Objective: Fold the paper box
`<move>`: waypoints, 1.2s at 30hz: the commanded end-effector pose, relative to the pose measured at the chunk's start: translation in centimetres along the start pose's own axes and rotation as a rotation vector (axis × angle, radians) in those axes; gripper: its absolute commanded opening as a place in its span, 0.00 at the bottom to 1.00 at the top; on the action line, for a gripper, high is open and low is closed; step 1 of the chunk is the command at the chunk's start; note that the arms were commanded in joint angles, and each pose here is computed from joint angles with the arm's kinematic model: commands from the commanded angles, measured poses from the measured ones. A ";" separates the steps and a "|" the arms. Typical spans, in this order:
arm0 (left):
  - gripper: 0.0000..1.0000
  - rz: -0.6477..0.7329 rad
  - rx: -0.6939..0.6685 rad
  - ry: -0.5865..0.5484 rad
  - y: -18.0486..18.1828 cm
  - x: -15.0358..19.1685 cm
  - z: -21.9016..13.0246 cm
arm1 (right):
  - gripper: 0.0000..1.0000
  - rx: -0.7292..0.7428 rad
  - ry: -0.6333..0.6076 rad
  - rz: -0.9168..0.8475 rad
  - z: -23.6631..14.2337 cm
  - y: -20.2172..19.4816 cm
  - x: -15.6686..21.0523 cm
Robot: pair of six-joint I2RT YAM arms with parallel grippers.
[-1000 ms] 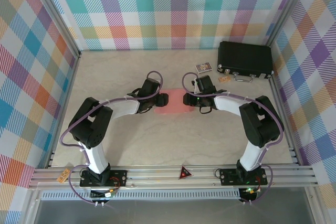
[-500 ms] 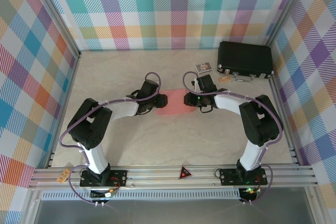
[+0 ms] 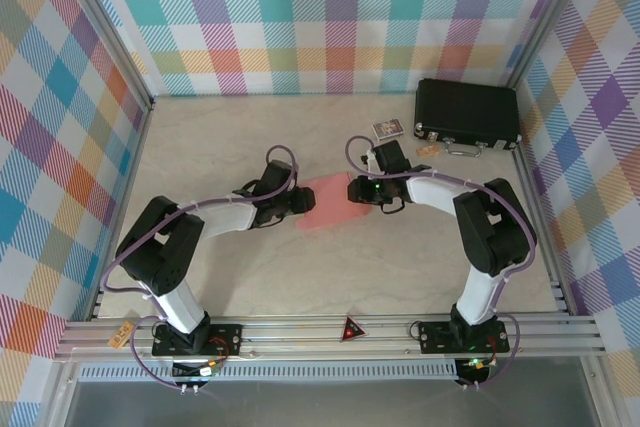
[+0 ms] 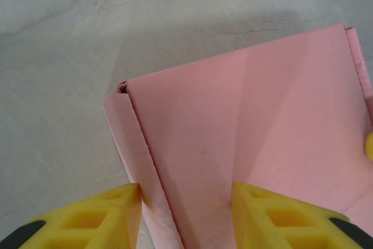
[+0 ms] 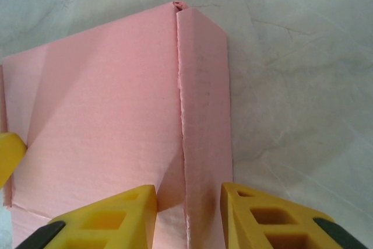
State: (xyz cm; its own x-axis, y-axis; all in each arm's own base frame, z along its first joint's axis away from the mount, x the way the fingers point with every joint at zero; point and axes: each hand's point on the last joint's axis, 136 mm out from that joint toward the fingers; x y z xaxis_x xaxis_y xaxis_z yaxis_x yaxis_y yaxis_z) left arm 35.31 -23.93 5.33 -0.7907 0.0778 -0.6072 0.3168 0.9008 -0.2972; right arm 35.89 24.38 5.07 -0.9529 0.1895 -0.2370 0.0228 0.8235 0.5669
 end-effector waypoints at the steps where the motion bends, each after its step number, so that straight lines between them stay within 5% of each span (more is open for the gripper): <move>1: 0.43 -0.064 0.035 0.117 -0.4 4.3 -0.3 | 0.37 0.039 0.071 -0.061 1.4 -0.3 0.6; 14: 0.47 -0.203 0.100 0.090 -2.5 6.8 -1.4 | 0.47 0.022 0.105 -0.219 4.2 1.9 -3.0; 25: 0.74 -0.033 -0.095 -0.008 -0.2 3.0 -6.8 | 0.65 0.019 -0.140 -0.056 -3.7 3.4 -9.1; 36: 0.77 0.166 -0.104 0.005 2.5 -2.8 -4.7 | 0.65 -0.175 -0.043 0.164 -6.4 2.0 -1.6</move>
State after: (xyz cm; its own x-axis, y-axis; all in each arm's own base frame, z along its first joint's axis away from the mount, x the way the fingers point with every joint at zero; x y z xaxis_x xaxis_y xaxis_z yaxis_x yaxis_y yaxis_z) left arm 34.96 -20.09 10.64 -0.7377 0.1329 -0.6619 0.3111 0.9371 -0.1586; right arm 37.93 21.25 12.96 -0.9041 0.3135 -0.2903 0.0481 0.7497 0.6601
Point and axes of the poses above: each hand's point on the last joint's axis, 136 mm out from that joint toward the fingers, its own z axis out along the fingers, its own y axis along the line the jaws close on, x = y × z, and after that the axes turned 15 degrees about z, right-handed
